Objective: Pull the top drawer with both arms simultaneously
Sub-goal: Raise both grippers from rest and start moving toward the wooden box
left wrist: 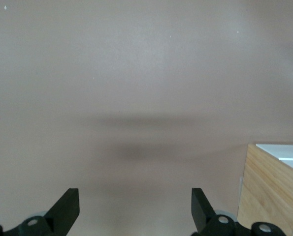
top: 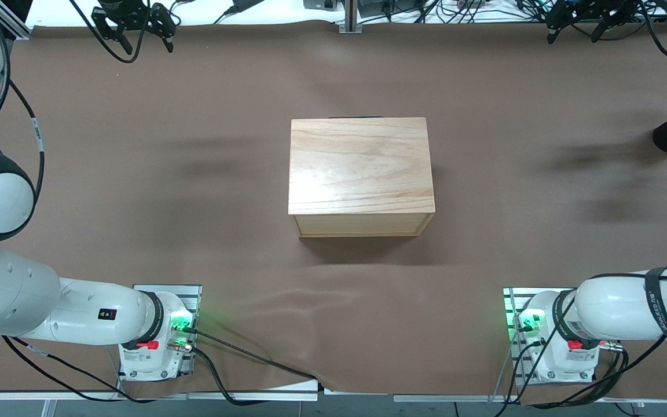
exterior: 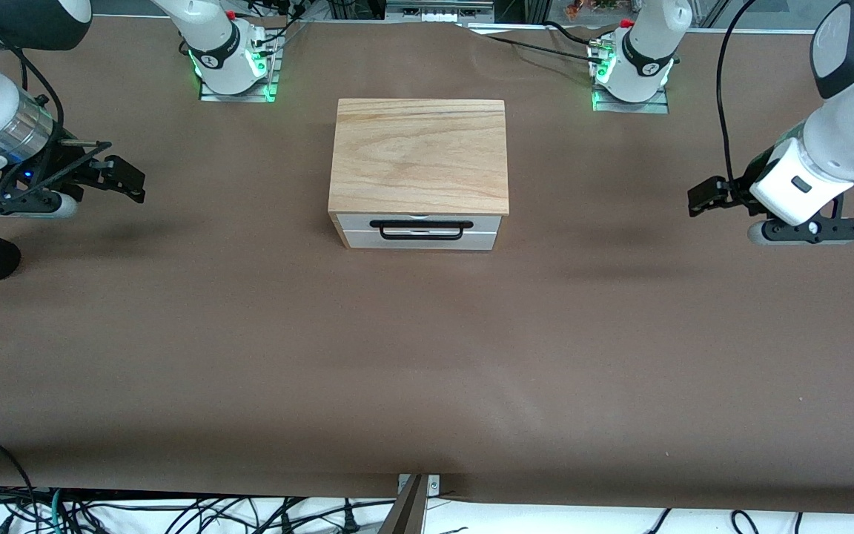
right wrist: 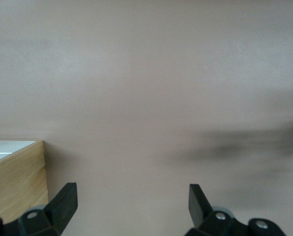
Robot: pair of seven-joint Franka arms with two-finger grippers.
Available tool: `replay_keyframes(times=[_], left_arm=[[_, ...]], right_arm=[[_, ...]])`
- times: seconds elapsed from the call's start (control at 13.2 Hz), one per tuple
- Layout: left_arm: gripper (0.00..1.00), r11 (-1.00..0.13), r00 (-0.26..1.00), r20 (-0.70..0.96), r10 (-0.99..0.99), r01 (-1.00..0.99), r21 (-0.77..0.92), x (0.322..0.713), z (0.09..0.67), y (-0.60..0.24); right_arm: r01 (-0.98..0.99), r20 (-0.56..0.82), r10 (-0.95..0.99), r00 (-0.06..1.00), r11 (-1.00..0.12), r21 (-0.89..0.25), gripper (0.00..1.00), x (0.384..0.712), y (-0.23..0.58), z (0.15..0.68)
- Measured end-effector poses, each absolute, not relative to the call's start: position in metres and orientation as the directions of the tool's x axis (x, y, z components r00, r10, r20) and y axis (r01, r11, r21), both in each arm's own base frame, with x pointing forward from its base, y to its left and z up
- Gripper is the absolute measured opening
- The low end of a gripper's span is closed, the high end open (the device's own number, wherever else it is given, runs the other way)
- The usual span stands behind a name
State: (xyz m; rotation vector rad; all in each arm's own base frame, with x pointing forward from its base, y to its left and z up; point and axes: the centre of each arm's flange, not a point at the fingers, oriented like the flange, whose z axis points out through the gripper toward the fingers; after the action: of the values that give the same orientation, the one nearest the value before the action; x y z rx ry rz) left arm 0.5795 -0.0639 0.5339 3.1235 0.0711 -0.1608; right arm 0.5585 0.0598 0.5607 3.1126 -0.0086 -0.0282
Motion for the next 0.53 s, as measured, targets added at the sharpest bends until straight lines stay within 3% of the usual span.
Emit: replay_keyframes(times=[0.53], left_arm=[[1.00,-0.999,0.996,-0.079,0.048,0.050,0.015,0.591,0.511,-0.064]], right_arm=[[-0.003,-0.032,-0.004,0.999,-1.000,0.030,1.00,0.557,0.061,0.559]])
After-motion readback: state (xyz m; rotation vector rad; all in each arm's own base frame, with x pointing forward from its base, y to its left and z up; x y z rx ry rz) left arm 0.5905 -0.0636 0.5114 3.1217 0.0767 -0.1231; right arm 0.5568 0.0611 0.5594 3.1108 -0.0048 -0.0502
